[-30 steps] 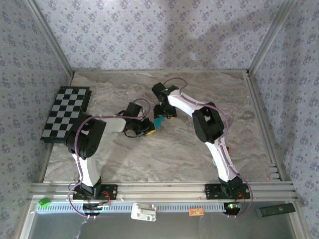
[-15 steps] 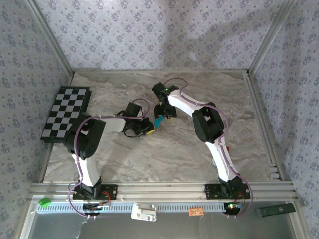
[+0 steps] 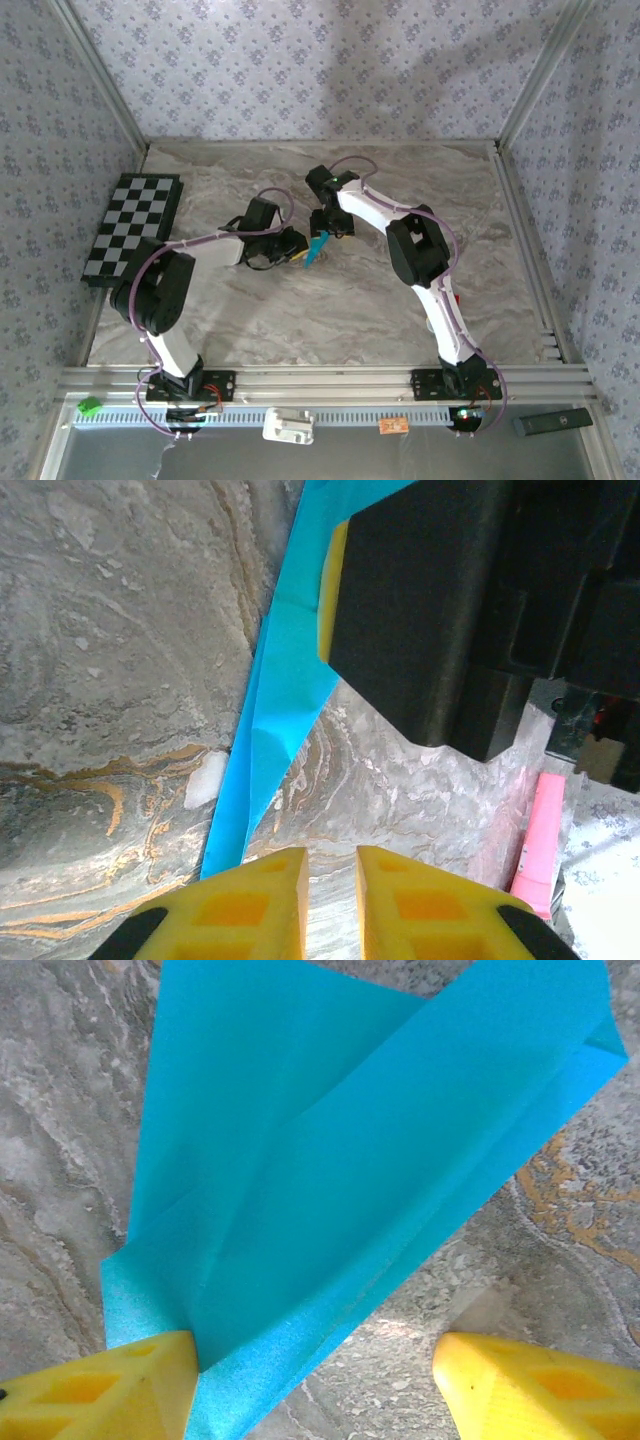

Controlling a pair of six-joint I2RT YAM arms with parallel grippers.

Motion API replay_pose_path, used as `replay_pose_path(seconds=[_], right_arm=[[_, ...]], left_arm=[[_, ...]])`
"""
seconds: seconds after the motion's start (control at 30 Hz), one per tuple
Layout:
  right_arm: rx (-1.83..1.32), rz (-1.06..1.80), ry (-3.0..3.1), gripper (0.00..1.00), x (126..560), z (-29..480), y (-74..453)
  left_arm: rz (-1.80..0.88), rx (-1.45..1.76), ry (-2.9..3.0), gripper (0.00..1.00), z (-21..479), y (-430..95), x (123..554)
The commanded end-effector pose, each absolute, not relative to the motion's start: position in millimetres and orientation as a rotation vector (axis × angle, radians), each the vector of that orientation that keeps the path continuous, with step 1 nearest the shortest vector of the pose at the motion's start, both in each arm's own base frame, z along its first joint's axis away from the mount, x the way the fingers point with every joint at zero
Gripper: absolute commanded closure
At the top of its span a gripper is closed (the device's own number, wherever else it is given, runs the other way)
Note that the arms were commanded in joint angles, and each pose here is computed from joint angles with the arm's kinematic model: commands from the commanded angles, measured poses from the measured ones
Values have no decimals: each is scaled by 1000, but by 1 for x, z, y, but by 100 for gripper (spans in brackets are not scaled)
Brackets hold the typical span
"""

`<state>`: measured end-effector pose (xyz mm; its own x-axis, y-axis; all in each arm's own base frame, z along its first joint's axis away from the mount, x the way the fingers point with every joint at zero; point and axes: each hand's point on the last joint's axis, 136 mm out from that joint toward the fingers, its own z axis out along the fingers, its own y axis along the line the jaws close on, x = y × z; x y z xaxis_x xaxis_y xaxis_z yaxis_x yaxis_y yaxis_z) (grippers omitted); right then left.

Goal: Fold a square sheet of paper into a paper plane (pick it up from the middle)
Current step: Fold the wing for the fifth time at the center of the table.

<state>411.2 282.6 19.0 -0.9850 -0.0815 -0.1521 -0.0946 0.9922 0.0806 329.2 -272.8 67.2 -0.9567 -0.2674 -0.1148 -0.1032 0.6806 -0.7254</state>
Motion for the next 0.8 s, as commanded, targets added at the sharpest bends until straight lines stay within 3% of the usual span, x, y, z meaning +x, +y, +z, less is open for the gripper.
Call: replay_pose_path(seconds=[0.0, 0.77], right_arm=[[-48, -146, 3200, 31, 374, -45, 233], [-21, -134, 3208, 34, 374, -45, 231]], left_arm=[[-1190, -285, 2659, 81, 70, -286, 338], [-1213, -261, 2702, 87, 47, -299, 342]])
